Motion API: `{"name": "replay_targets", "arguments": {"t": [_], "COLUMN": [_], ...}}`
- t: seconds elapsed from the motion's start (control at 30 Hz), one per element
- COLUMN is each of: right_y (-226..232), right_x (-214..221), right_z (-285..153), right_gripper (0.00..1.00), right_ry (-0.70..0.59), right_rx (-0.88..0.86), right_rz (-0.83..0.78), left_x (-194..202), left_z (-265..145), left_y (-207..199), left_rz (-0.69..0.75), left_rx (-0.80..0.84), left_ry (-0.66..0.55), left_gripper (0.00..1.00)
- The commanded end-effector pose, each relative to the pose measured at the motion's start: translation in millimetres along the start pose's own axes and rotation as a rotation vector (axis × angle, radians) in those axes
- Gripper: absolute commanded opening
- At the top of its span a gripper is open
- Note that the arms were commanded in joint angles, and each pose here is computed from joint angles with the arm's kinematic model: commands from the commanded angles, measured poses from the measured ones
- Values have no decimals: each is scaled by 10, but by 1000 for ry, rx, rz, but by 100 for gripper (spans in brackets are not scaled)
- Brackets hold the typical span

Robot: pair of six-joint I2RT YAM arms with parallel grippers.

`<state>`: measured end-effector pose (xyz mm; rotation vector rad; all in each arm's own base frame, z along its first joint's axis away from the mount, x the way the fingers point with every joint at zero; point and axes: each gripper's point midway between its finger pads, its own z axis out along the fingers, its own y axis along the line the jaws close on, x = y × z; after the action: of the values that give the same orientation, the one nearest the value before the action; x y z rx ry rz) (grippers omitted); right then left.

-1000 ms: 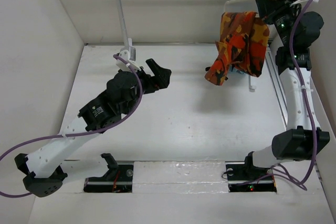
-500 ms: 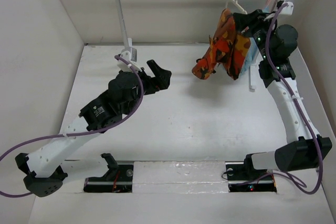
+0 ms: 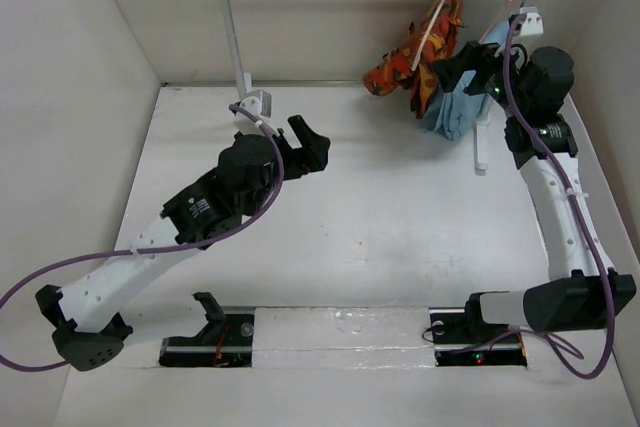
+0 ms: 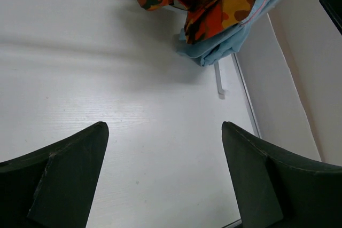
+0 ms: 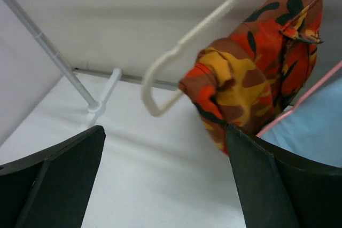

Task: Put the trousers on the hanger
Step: Place the hanger at the clothesline, then reset both arms

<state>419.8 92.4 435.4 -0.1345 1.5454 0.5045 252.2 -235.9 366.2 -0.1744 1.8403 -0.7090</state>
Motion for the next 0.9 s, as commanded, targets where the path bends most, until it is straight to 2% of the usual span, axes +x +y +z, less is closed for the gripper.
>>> {"name": "replay_targets", "arguments": {"t": [0.0, 0.07, 0.1, 0.13, 0.17, 0.2, 0.23, 0.27, 0.3, 0.4, 0.43, 0.47, 0.53, 0.57, 0.6, 0.63, 0.67, 0.7, 0.77, 0.8, 0.83, 0.87], "right_y": [90, 92, 84, 127, 65, -7, -8, 5, 4, 93, 133, 129, 216, 225, 320, 423, 378, 402, 450, 393, 422, 398], "right_x": [-112, -187, -168, -251, -290, -406, -407, -388, -406, -592, -559, -520, -391, -85, 7, 168, 552, 736, 967, 1355, 1436, 1570], "right_z": [-231, -360, -403, -506, -549, -597, -597, -545, -532, -546, -564, -589, -700, -697, -837, -896, -931, -1015, -1247, -1365, -1505, -1581], "right_gripper": [99, 93, 89, 81, 67, 25, 24, 2, 0, 0, 0, 1, 14, 22, 41, 51, 60, 74, 84, 96, 97, 97], "right_ry": [33, 13, 8, -23, -42, -69, -70, -50, -38, -61, -56, -51, -28, 34, 47, 76, 144, 178, 204, 301, 316, 353], "right_rx": [-44, -24, -12, -6, 28, 51, 52, 13, -3, -30, -37, -33, -51, -69, -82, -111, -99, -92, -51, -22, -16, 8], "right_rz": [-69, -86, -87, -99, -104, -105, -105, -92, -87, -111, -108, -107, -97, -76, -76, -71, -48, -36, -32, -1, -1, -10], "left_x": [-97, -76, -74, -62, -30, 14, 24, 73, 88, 184, 214, 275, 401, 441, 480, 504, 537, 557, 627, 641, 685, 751], "left_z": [-9, 28, 30, 40, 63, 82, 80, 102, 102, 117, 124, 167, 184, 197, 188, 177, 147, 132, 60, 53, 37, 7], "left_y": [-13, -10, -10, -22, -15, -15, -26, -12, -16, -23, -25, -13, 89, 115, 159, 192, 250, 276, 360, 373, 398, 472], "left_rz": [19, 27, 28, 30, 34, 34, 32, 35, 32, 38, 43, 55, 88, 94, 101, 104, 105, 109, 117, 113, 115, 116], "left_rx": [3, -8, -9, -5, -10, -8, -3, -6, -2, 10, 11, -4, -48, -63, -76, -83, -91, -90, -78, -69, -62, -66], "left_ry": [-27, -21, -20, -15, -7, 5, 10, 21, 25, 59, 72, 93, 143, 157, 169, 174, 178, 180, 188, 181, 190, 196], "left_gripper": [82, 80, 76, 73, 66, 62, 62, 54, 48, 21, 21, 24, 29, 36, 38, 40, 46, 46, 57, 60, 60, 66]}}
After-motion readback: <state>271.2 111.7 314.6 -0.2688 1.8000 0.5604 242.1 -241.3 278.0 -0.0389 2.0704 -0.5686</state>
